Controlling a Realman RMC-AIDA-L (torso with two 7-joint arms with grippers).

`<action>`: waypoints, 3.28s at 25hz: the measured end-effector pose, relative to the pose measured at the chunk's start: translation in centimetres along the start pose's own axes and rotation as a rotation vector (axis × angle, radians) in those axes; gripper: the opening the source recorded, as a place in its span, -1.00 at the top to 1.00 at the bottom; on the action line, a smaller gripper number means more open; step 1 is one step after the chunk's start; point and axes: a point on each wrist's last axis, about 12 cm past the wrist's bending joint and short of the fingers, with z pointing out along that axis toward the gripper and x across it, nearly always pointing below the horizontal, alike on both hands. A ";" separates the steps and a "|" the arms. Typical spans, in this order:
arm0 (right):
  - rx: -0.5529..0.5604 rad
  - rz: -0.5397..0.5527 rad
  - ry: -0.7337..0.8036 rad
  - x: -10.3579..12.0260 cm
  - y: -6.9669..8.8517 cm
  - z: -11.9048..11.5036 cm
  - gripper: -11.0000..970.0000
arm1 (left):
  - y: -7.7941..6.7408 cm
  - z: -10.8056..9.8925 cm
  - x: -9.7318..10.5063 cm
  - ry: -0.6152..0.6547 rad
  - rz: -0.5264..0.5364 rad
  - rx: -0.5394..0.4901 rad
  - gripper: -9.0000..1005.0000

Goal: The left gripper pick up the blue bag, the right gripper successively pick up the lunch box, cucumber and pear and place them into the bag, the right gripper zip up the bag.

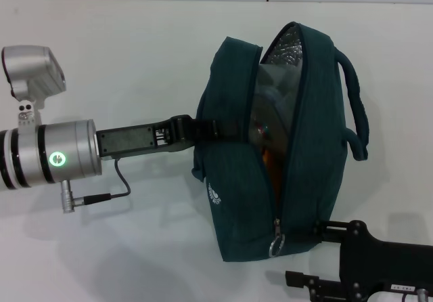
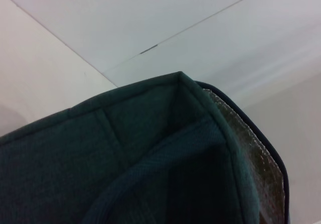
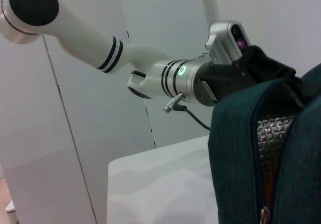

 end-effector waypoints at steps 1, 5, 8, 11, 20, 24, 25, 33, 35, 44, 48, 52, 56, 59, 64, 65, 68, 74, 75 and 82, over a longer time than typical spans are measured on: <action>0.001 0.000 0.001 0.0 0.0 0.0 -0.27 | 0.0 0.0 0.0 0.000 0.000 0.000 0.91; 0.005 0.001 -0.003 -0.1 -0.1 0.1 -0.27 | 0.0 0.0 0.0 0.000 0.000 0.001 0.91; 0.010 0.006 -0.002 0.0 -0.1 0.6 -0.27 | 0.0 0.0 0.0 0.000 0.001 0.001 0.91; 0.007 0.006 0.008 0.1 0.0 1.1 -0.26 | 0.0 0.0 0.0 0.000 0.001 0.001 0.91; -0.040 -0.002 0.022 -0.1 0.3 3.1 -0.26 | 0.0 0.0 0.0 0.000 -0.001 0.002 0.92; -0.026 0.007 0.016 0.0 0.3 2.9 -0.26 | 0.0 -0.2 0.2 0.000 -0.005 0.005 0.91; -0.021 0.009 0.015 0.0 0.3 2.8 -0.26 | 0.0 -0.2 0.3 0.000 -0.006 0.006 0.91; 0.020 0.028 0.005 0.3 0.1 2.2 -0.26 | 0.0 -0.3 0.3 0.000 -0.007 0.005 0.92; 0.035 0.032 -0.001 0.3 0.0 2.0 -0.26 | 0.0 -0.3 0.3 0.000 -0.007 0.006 0.91; 0.056 0.036 -0.013 0.3 -0.1 1.8 -0.23 | 0.0 -0.3 0.3 0.000 -0.007 0.006 0.91; 0.056 0.037 -0.019 0.2 -0.1 1.8 -0.14 | 0.0 -0.3 0.3 0.000 -0.007 0.006 0.91; 0.071 0.041 -0.032 0.1 -0.2 1.6 0.18 | 0.0 -0.3 0.3 -0.001 -0.007 0.006 0.91; 0.086 0.045 -0.044 0.1 -0.3 1.3 0.36 | 0.0 -0.3 0.3 -0.001 -0.007 0.006 0.91; 0.088 0.051 -0.042 0.2 -0.3 1.2 0.36 | 0.0 -0.3 0.3 -0.001 -0.007 0.007 0.91; 0.093 0.056 -0.037 0.3 -0.3 1.1 0.37 | 0.0 -0.3 0.3 -0.002 -0.006 0.006 0.91; 0.095 0.056 -0.036 0.3 -0.3 1.1 0.37 | 0.0 -0.3 0.3 -0.002 -0.006 0.005 0.91; 0.096 0.059 -0.034 0.4 -0.3 1.1 0.39 | 0.0 -0.3 0.3 -0.002 -0.006 0.005 0.91; 0.102 0.065 -0.035 0.5 -0.3 0.9 0.46 | 0.0 -0.3 0.3 -0.002 -0.006 0.005 0.91; 0.104 0.066 -0.036 0.5 -0.3 0.9 0.48 | 0.0 -0.3 0.3 -0.002 -0.006 0.005 0.91; 0.116 0.064 -0.042 0.5 -0.4 0.7 0.59 | 0.0 -0.3 0.3 -0.002 -0.007 0.005 0.91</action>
